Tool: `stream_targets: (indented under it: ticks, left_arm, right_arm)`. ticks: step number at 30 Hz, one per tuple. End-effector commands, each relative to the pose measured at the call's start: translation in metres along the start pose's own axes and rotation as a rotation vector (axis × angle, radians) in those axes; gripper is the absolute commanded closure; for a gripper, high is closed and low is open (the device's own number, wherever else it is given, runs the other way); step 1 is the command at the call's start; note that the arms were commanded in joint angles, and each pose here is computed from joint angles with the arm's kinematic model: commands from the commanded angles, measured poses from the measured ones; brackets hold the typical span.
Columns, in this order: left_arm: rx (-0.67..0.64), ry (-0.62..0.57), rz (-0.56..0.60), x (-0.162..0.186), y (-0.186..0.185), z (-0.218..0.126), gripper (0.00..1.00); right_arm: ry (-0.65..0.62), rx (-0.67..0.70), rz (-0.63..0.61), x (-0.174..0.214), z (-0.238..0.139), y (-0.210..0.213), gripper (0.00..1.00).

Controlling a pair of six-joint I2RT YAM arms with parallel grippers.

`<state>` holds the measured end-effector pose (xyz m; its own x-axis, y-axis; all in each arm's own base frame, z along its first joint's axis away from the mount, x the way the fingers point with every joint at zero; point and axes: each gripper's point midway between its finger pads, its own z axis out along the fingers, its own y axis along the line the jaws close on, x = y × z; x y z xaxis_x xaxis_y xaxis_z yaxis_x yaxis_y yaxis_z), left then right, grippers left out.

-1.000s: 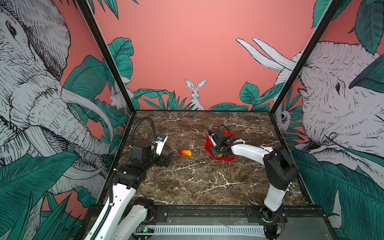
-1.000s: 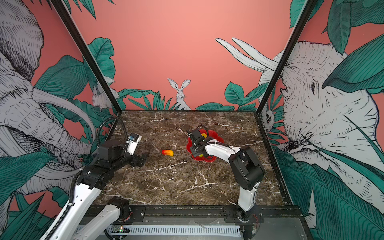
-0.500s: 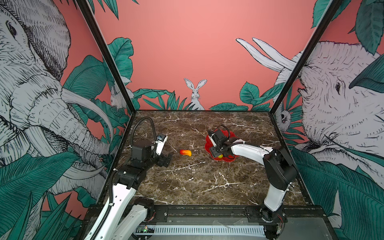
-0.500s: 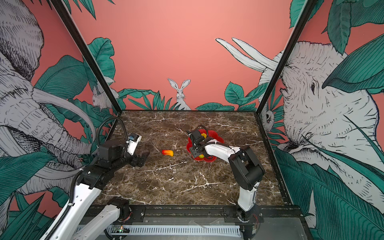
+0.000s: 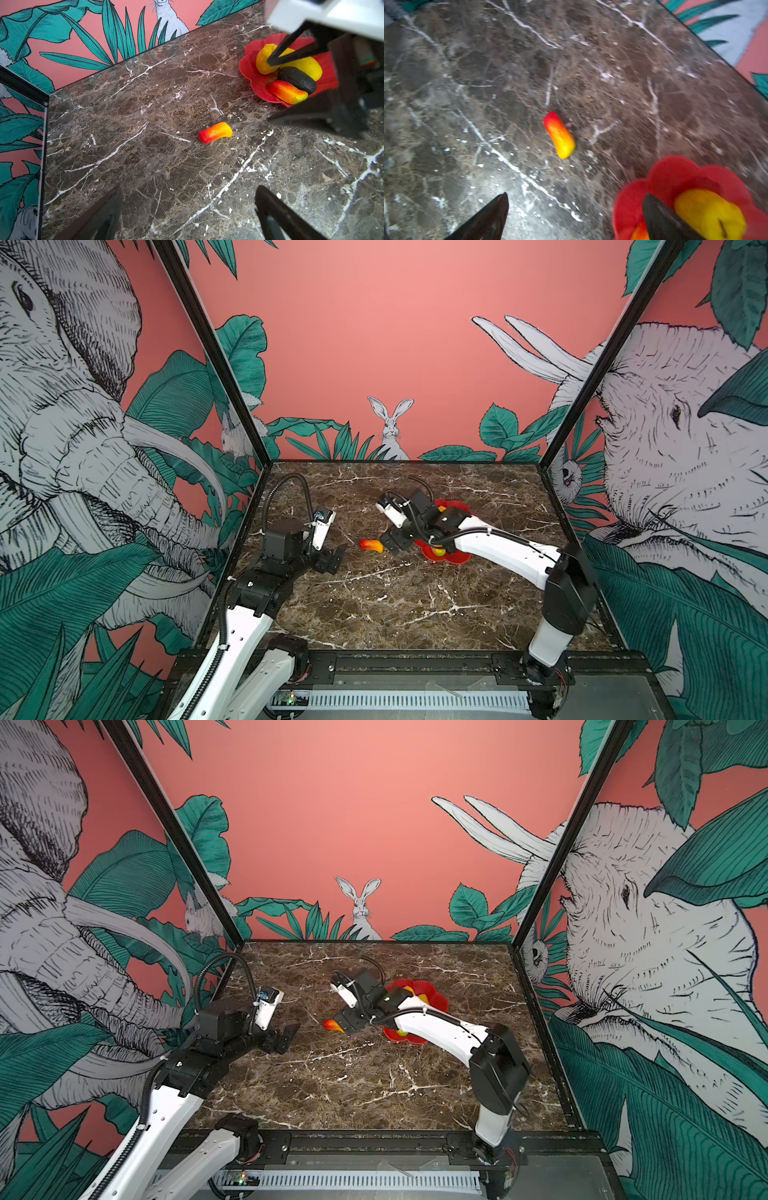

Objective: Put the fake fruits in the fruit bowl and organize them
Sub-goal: 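Grasp the remaining red-yellow mango with the right gripper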

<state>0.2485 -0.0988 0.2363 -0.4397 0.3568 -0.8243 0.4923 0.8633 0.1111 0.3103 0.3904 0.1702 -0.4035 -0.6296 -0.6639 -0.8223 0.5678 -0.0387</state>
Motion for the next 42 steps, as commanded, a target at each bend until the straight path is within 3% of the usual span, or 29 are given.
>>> stream_targets:
  ticks: [1, 8, 14, 29, 36, 42]
  left_arm:
    - [0.006, 0.011, 0.007, 0.006, -0.001, -0.001, 0.0]
    - [0.005, 0.006, 0.009, 0.004, -0.001, -0.001, 0.0]
    - [0.005, -0.005, 0.01, 0.003, -0.001, -0.004, 0.0]
    - [0.006, -0.002, 0.007, 0.004, -0.001, -0.003, 0.0]
    - [0.006, 0.003, 0.006, 0.005, -0.001, -0.003, 0.0]
    - [0.003, 0.006, 0.006, 0.006, -0.001, -0.002, 0.0]
  right_arm:
    - [0.088, -0.102, -0.114, 0.008, 0.035, 0.033, 0.01]
    - [0.135, -0.153, -0.155, 0.006, 0.089, 0.054, 0.01]
    - [0.162, -0.109, -0.168, 0.019, 0.124, 0.041, 0.09]
    - [0.16, -0.065, -0.074, 0.035, 0.152, 0.003, 0.23]
    - [0.15, -0.07, -0.049, 0.036, 0.164, -0.002, 0.42]
    - [0.129, -0.058, -0.05, 0.029, 0.155, -0.004, 0.65]
